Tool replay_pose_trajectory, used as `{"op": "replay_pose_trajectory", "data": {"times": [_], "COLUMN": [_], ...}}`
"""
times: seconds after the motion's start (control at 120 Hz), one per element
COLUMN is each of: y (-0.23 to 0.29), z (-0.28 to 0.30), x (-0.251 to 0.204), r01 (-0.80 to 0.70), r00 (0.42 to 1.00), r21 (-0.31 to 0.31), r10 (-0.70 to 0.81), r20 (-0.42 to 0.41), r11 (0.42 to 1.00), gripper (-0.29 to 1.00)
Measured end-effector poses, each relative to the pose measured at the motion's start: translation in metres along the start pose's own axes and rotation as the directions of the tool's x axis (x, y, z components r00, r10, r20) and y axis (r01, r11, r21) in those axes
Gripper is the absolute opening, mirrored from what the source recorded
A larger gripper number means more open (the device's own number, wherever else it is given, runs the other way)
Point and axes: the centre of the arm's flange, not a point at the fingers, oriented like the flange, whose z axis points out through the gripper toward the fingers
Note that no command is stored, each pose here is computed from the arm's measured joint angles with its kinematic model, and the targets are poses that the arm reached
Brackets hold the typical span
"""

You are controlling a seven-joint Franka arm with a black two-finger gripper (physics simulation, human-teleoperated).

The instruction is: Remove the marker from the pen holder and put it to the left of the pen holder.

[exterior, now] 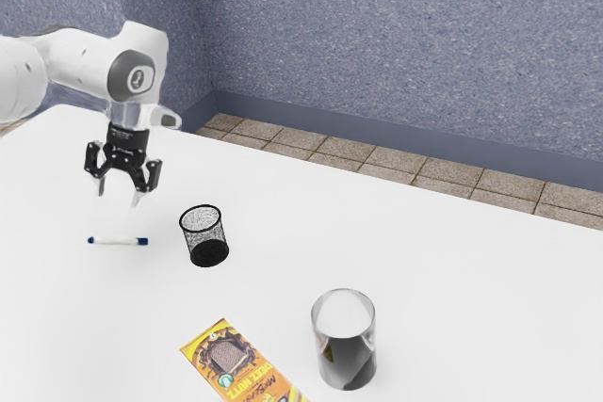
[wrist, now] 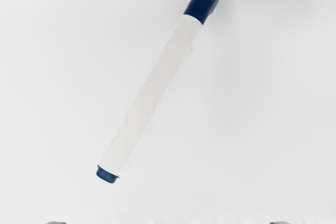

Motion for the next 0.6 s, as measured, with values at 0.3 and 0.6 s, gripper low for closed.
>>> {"op": "replay_pose_trajectory", "data": {"times": [0.3,0.6], "y": [-0.009,0.095], "z": [-0.179,-0.189], "x": [-0.163,-0.191], "r01": [-0.148,-0.415], "r00": [0.923,0.842], "r21": [-0.153,-0.045], "r10": [0.080,0.365], "r20": [-0.377,-0.398], "r11": [0.977,0.909], "gripper": [0.66,0.69]}}
